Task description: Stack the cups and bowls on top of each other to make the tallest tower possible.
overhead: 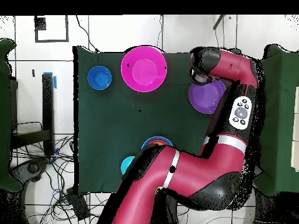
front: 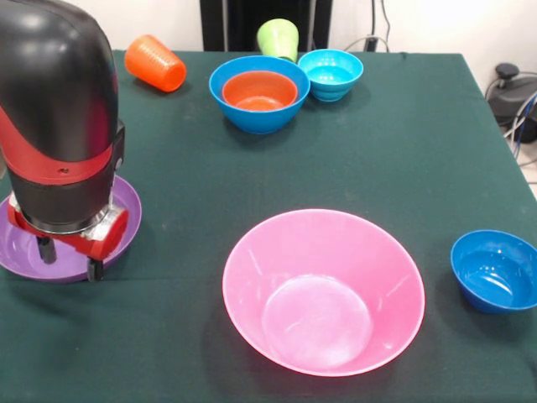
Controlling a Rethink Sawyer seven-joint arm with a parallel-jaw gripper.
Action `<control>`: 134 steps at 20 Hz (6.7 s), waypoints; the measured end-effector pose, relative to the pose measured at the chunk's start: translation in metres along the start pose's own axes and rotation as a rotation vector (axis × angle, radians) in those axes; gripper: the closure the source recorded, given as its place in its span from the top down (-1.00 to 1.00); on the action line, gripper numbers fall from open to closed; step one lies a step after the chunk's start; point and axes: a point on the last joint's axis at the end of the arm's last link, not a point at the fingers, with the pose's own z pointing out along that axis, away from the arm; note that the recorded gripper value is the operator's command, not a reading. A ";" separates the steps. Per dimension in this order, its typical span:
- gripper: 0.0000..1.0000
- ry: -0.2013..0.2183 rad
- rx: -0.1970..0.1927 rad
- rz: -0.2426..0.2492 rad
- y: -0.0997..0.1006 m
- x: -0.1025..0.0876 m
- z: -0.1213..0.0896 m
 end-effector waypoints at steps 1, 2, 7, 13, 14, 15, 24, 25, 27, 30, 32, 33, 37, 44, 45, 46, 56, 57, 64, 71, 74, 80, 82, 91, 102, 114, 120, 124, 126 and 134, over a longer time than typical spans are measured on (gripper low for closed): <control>1.00 -0.003 0.000 0.000 0.000 -0.001 -0.001; 1.00 -0.008 0.000 0.000 0.000 -0.003 -0.002; 1.00 -0.019 0.000 0.000 0.000 -0.006 -0.005; 1.00 -0.011 -0.015 0.005 0.002 -0.001 0.015; 1.00 -0.007 -0.016 0.005 0.002 0.001 0.019; 1.00 0.002 -0.018 0.005 0.003 0.004 0.027; 1.00 0.026 -0.032 0.004 0.011 0.012 0.045; 1.00 0.026 -0.033 0.004 0.010 0.012 0.045; 1.00 0.025 -0.034 0.005 0.011 0.012 0.045; 1.00 0.023 -0.035 0.005 0.011 0.011 0.045; 1.00 0.020 -0.035 0.005 0.011 0.010 0.045; 1.00 0.018 -0.035 0.005 0.012 0.010 0.045; 1.00 0.016 -0.036 0.005 0.012 0.009 0.045; -1.00 0.015 -0.039 0.008 0.012 0.008 0.043; -1.00 0.014 -0.039 0.008 0.012 0.007 0.042; -1.00 0.010 -0.039 0.009 0.011 0.005 0.037; -1.00 -0.014 -0.049 0.015 0.011 -0.005 0.025; -1.00 -0.014 -0.049 0.015 0.011 -0.005 0.025; -1.00 0.007 -0.045 0.017 0.009 0.002 0.009; -1.00 0.048 -0.034 0.044 -0.014 0.019 -0.044; -1.00 0.063 -0.034 0.064 -0.030 0.030 -0.070; -1.00 0.067 -0.033 0.099 -0.058 0.040 -0.100; -1.00 0.051 -0.030 0.109 -0.065 0.042 -0.108; -1.00 -0.058 -0.022 0.124 -0.073 0.064 -0.108; -1.00 -0.089 -0.047 0.205 -0.126 0.097 -0.062; -1.00 -0.045 -0.013 0.321 -0.266 0.146 -0.020; -1.00 -0.023 0.012 0.237 -0.231 0.130 -0.031; -1.00 0.002 0.002 0.176 -0.182 0.113 -0.048; -1.00 0.011 -0.008 0.157 -0.161 0.107 -0.053; -1.00 0.022 -0.064 0.126 -0.097 0.098 -0.063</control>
